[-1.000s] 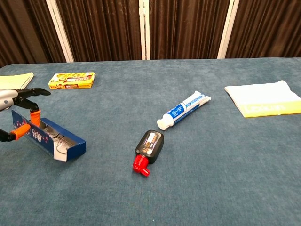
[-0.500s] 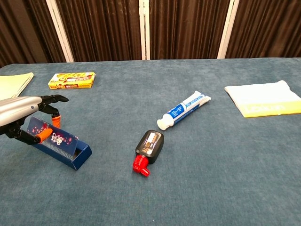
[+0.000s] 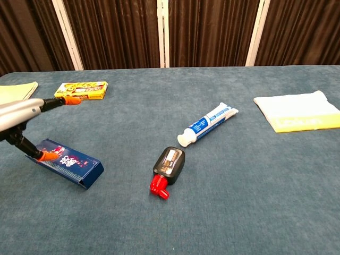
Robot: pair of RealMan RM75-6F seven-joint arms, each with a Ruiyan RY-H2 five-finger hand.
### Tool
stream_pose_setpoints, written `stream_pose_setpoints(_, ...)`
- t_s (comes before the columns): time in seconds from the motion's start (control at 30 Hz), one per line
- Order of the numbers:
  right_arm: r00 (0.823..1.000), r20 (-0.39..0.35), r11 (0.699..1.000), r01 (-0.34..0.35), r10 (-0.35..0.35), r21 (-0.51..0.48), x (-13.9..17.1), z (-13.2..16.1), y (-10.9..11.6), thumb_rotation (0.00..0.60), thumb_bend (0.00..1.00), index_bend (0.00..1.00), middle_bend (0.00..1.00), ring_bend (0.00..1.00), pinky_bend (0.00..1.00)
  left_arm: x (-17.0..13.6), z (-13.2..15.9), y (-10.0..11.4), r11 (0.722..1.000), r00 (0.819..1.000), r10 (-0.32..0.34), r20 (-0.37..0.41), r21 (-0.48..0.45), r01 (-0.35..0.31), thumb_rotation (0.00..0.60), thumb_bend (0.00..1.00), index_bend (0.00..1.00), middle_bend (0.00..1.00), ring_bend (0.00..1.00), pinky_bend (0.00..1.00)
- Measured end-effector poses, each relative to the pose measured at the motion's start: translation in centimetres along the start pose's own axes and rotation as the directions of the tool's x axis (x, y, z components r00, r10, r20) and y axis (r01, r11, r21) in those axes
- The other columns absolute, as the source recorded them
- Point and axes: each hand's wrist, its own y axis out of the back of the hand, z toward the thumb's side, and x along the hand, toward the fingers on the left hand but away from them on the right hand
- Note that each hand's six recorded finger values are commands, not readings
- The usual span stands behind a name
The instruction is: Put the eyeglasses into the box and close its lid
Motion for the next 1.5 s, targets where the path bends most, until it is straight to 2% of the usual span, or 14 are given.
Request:
stream_pose_setpoints(0.17, 1.000, -0.001, 1.000, 0.002, -0.002, 0.000, 0.0, 0.0, 0.0, 0.600, 0.00, 0.00, 0.00, 0.00, 0.00, -0.5, -0.3, 1.3, 1.000, 1.000, 0.012, 0.027, 0.002, -0.012, 0.600, 0.18, 0.00, 0.00, 0.00, 0.00)
stream_pose_setpoints(0.3, 1.000, 0.001, 1.000, 0.003, -0.003, -0.002, 0.0, 0.0, 0.1, 0.600, 0.00, 0.00, 0.00, 0.00, 0.00, -0.9, -0.7, 0.9, 0.997, 0.997, -0.059, 0.055, 0.060, 0.055, 0.600, 0.16, 0.00, 0.00, 0.00, 0.00)
stream_pose_setpoints(0.47, 1.000, 0.000, 1.000, 0.000, 0.000, 0.000, 0.0, 0.0, 0.0, 0.600, 0.00, 0.00, 0.00, 0.00, 0.00, -1.0, -1.1, 0.0, 0.978, 0.985, -0.161, 0.062, 0.145, 0.151, 0.600, 0.16, 0.00, 0.00, 0.00, 0.00)
stream_pose_setpoints(0.7, 1.000, 0.002, 1.000, -0.001, 0.001, 0.001, 0.0, 0.0, 0.0, 0.600, 0.00, 0.00, 0.00, 0.00, 0.00, -0.3, -0.6, -1.1, 0.970, 0.981, -0.183, 0.061, 0.172, 0.171, 0.600, 0.18, 0.01, 0.00, 0.00, 0.00)
stream_pose_setpoints(0.77, 1.000, 0.003, 1.000, -0.001, 0.001, 0.002, 0.0, 0.0, -0.1, 0.600, 0.00, 0.00, 0.00, 0.00, 0.00, 0.2, -0.3, -1.6, 0.969, 0.980, -0.188, 0.063, 0.177, 0.175, 0.600, 0.18, 0.04, 0.00, 0.00, 0.01)
stream_pose_setpoints(0.87, 1.000, 0.004, 1.000, -0.001, 0.001, 0.001, -0.1, -0.1, 0.0, 0.600, 0.00, 0.00, 0.00, 0.00, 0.00, 0.7, 0.1, -2.2, 0.965, 0.978, -0.199, 0.066, 0.190, 0.184, 0.600, 0.18, 0.12, 0.07, 0.02, 0.10)
stream_pose_setpoints(1.03, 1.000, 0.006, 1.000, -0.001, 0.001, -0.003, -0.1, -0.2, 0.0, 0.600, 0.00, 0.00, 0.00, 0.00, 0.00, 1.0, 0.5, -2.5, 0.962, 0.978, -0.199, 0.069, 0.201, 0.182, 0.600, 0.20, 0.37, 0.29, 0.19, 0.25)
stream_pose_setpoints(1.23, 1.000, 0.005, 1.000, -0.001, 0.001, -0.004, -0.1, -0.2, 0.0, 0.600, 0.00, 0.00, 0.00, 0.00, 0.00, 1.2, 0.8, -2.7, 0.963, 0.980, -0.192, 0.059, 0.203, 0.176, 0.600, 0.26, 0.52, 0.35, 0.24, 0.29)
stream_pose_setpoints(1.4, 1.000, 0.005, 1.000, -0.002, 0.002, -0.003, -0.1, -0.1, 0.0, 0.600, 0.00, 0.00, 0.00, 0.00, 0.00, 1.3, 0.7, -2.4, 0.966, 0.983, -0.177, 0.053, 0.201, 0.163, 0.600, 0.28, 0.54, 0.36, 0.25, 0.29)
stream_pose_setpoints(1.5, 1.000, 0.005, 1.000, -0.004, 0.004, -0.002, -0.1, -0.1, 0.0, 0.600, 0.00, 0.00, 0.00, 0.00, 0.00, 1.3, 0.6, -2.3, 0.966, 0.983, -0.174, 0.052, 0.201, 0.160, 0.600, 0.22, 0.49, 0.31, 0.22, 0.27)
